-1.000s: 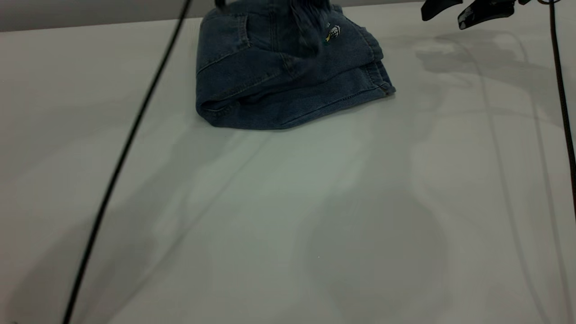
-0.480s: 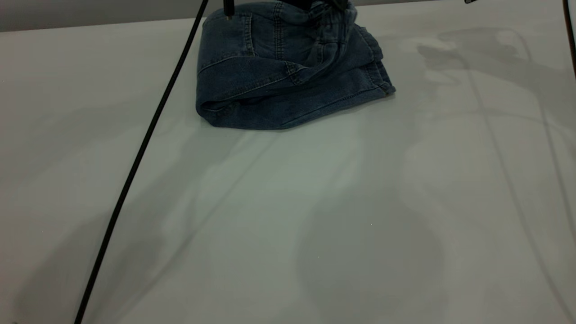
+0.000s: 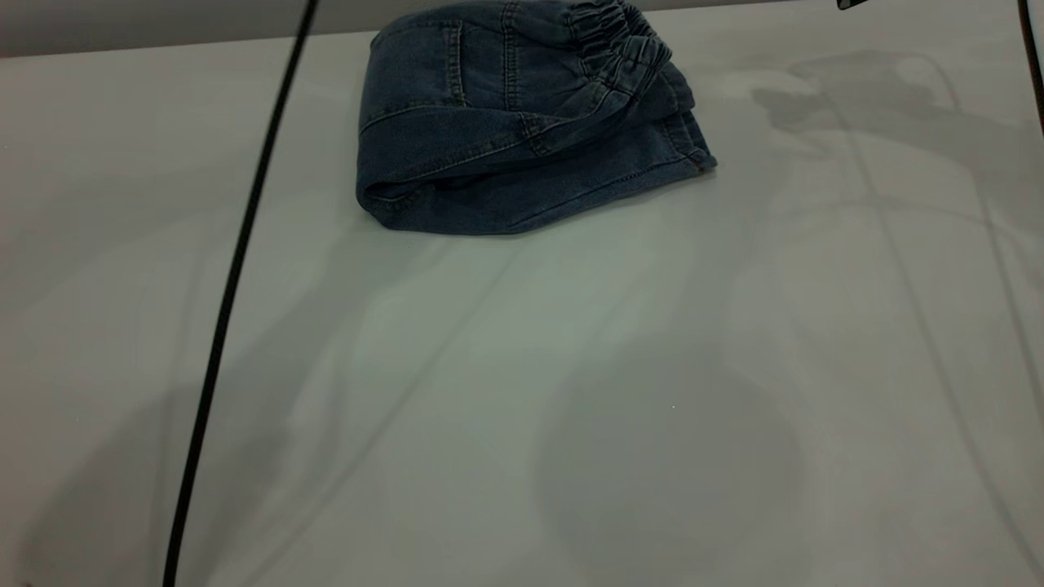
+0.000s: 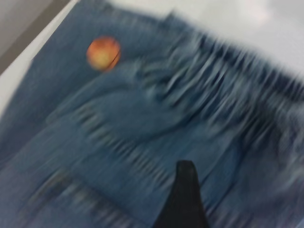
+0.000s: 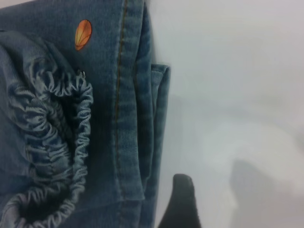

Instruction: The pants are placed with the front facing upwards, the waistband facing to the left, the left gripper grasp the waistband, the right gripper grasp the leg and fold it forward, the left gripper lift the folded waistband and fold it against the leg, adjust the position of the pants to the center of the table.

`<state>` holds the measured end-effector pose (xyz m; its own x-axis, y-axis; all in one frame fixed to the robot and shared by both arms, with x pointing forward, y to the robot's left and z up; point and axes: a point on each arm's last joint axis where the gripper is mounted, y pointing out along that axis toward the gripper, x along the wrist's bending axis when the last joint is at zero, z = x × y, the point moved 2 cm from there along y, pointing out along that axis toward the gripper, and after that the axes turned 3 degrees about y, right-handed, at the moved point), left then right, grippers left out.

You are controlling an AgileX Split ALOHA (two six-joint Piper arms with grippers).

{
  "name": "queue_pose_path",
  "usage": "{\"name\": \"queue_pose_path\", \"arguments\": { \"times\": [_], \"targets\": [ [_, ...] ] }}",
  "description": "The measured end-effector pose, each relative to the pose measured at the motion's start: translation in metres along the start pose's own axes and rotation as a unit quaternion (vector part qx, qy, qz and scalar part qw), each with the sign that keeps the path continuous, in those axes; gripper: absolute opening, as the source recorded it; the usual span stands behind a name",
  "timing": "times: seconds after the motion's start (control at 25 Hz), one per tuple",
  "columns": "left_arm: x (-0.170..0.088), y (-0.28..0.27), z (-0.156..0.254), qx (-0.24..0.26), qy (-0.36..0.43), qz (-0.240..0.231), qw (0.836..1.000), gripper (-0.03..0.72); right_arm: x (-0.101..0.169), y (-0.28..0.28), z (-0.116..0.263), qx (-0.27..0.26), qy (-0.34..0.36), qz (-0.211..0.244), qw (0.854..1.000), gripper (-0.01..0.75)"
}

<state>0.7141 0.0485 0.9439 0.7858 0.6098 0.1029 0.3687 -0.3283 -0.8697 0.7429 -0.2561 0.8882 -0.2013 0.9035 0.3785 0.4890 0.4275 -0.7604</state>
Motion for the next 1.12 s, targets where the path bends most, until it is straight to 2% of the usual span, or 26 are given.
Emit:
{"name": "queue_pose_path", "arguments": {
  "times": [0.16,0.28,0.36,0.52,0.88,1.12],
  "targets": [
    [0.012,0.003,0.019,0.086,0.057,-0.044,0.994,0.564,0.001,0.000,0.001,0.005,-0.001,-0.004,1.000,0.514],
    [0.016,0.014,0.027,0.110,0.077,-0.062,0.989,0.564,0.001,0.000,0.001,0.006,-0.001,-0.005,1.000,0.514],
    [0.018,0.024,0.028,0.101,0.082,-0.071,0.989,0.564,0.001,0.000,0.001,0.006,0.000,-0.005,1.000,0.514],
    [0.014,0.052,0.036,0.093,0.068,-0.053,0.992,0.564,0.002,0.000,0.002,0.009,0.001,-0.007,1.000,0.514],
    [0.009,0.097,0.054,0.090,0.064,-0.045,0.993,0.564,0.002,0.000,0.002,0.008,-0.002,-0.008,1.000,0.514],
    [-0.004,0.103,0.057,0.110,0.099,-0.026,0.989,0.564,0.001,0.000,0.000,0.002,-0.005,-0.002,1.000,0.514]
  ]
}}
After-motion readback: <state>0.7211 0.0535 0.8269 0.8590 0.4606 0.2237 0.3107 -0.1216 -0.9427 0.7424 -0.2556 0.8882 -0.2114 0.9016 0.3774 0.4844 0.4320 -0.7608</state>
